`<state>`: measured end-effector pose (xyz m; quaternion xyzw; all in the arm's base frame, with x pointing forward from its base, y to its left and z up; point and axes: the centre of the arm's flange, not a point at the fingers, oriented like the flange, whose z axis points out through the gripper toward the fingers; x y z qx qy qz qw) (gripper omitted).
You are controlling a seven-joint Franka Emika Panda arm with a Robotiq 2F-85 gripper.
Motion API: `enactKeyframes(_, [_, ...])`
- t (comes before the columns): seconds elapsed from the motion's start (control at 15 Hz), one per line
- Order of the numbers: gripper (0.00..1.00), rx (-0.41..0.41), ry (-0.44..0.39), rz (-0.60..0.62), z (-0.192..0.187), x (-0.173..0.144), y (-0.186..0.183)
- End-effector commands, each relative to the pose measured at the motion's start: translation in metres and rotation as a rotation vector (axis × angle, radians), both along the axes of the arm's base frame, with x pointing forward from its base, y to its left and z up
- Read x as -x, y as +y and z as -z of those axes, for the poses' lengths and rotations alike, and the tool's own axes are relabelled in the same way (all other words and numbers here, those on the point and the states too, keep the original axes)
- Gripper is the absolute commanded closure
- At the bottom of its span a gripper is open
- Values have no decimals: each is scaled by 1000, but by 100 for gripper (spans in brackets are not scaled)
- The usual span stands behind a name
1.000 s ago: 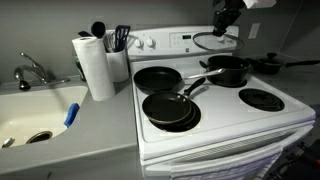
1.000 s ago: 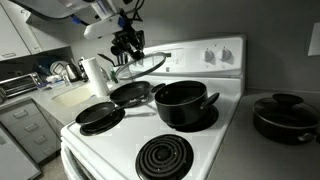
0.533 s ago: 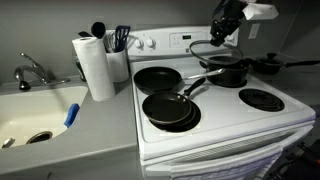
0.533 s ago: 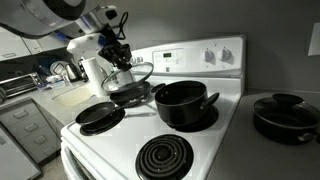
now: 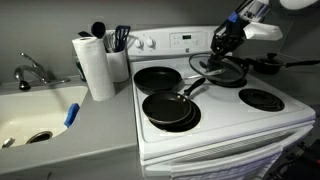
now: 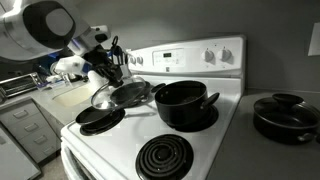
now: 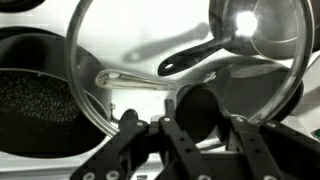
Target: Press the button on the stove then put the lid on the stove then press the button on the stove
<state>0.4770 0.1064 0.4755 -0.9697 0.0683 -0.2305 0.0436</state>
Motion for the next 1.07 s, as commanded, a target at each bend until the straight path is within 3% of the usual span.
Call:
enactKeyframes(0.0, [86,-72,-5,50,27,30,3])
enactKeyframes(0.6, [86,-146,90,106,71,53,3])
enactKeyframes(1.0, [86,-95,162,75,96,62,0])
